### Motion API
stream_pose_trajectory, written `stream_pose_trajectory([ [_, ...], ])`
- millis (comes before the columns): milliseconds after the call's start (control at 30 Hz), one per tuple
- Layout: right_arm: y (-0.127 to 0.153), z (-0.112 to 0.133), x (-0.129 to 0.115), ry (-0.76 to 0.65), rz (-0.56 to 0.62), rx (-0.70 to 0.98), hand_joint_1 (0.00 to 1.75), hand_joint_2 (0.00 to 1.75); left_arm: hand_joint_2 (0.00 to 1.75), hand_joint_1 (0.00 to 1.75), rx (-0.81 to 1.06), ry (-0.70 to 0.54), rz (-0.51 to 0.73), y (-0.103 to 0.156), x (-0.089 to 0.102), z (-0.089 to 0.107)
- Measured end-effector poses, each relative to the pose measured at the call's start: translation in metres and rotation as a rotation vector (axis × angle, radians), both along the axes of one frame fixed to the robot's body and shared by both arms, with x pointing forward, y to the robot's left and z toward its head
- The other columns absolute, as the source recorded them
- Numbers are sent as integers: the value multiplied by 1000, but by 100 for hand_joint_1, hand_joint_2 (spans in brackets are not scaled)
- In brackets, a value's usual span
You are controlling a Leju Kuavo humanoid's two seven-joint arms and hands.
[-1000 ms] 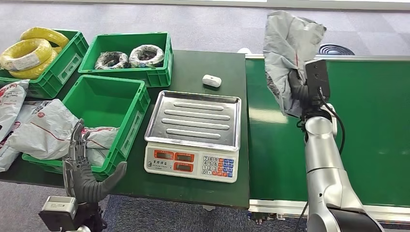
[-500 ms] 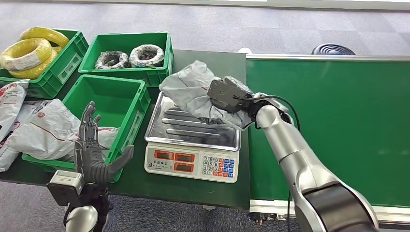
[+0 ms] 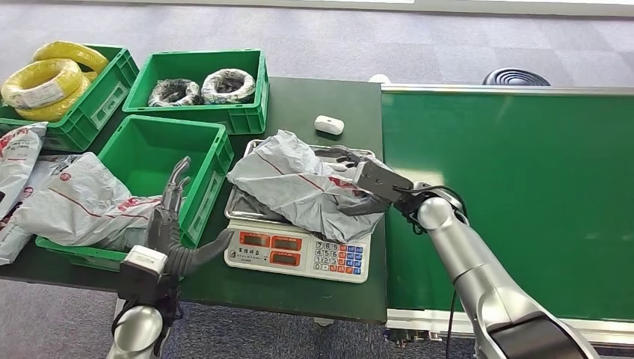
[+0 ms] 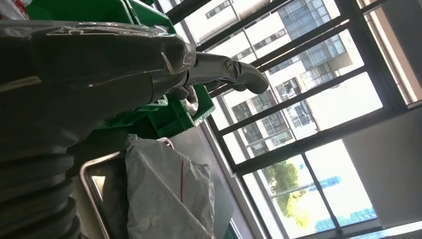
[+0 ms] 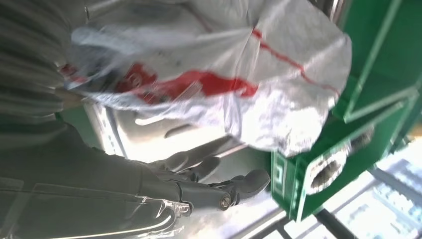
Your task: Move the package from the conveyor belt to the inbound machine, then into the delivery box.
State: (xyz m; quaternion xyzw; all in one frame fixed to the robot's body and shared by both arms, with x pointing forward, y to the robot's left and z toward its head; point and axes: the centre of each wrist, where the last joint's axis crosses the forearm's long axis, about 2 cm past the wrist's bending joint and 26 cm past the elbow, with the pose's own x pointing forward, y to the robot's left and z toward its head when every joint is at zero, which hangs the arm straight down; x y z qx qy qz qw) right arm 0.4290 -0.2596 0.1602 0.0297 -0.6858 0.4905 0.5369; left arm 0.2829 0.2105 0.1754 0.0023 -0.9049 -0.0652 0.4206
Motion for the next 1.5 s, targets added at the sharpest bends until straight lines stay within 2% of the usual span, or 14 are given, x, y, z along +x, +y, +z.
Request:
stream_pose_trajectory([
  [167, -32, -3, -12, -49, -132, 221, 0, 175, 175, 0, 112, 22, -64, -9, 24, 0],
  [333, -78, -6, -37, -123, -267, 432, 0, 175, 175, 0, 214, 20, -102, -10, 57, 13],
  [467, -112, -14, -67, -179, -378, 476, 0, 175, 175, 0, 254, 37, -124, -8, 82, 24],
  [567, -128, -27, -97, -195, -462, 482, 0, 175, 175, 0, 286, 52, -129, -10, 96, 30],
  [700, -132, -44, -140, -210, -542, 487, 0, 175, 175, 0, 351, 108, -153, -18, 115, 38],
  [833, -121, -49, -173, -232, -580, 543, 0, 175, 175, 0, 427, 207, -195, -35, 133, 43],
  [933, -110, -48, -182, -245, -594, 572, 0, 175, 175, 0, 505, 285, -233, -56, 142, 42],
  [1033, -100, -47, -181, -249, -597, 578, 0, 175, 175, 0, 575, 358, -290, -80, 143, 37],
  [1100, -96, -45, -177, -253, -595, 585, 0, 175, 175, 14, 605, 397, -324, -95, 141, 33],
  [1167, -91, -42, -172, -250, -580, 614, 0, 175, 175, 94, 631, 435, -356, -109, 137, 29],
  [1233, -87, -39, -166, -236, -547, 669, 0, 175, 175, 164, 651, 474, -394, -123, 133, 25],
  [1333, -81, -35, -158, -225, -514, 735, 0, 175, 175, 174, 662, 512, -435, -138, 125, 20],
  [1500, -76, -32, -149, -221, -516, 757, 0, 175, 175, 175, 635, 523, -432, -146, 123, 19],
])
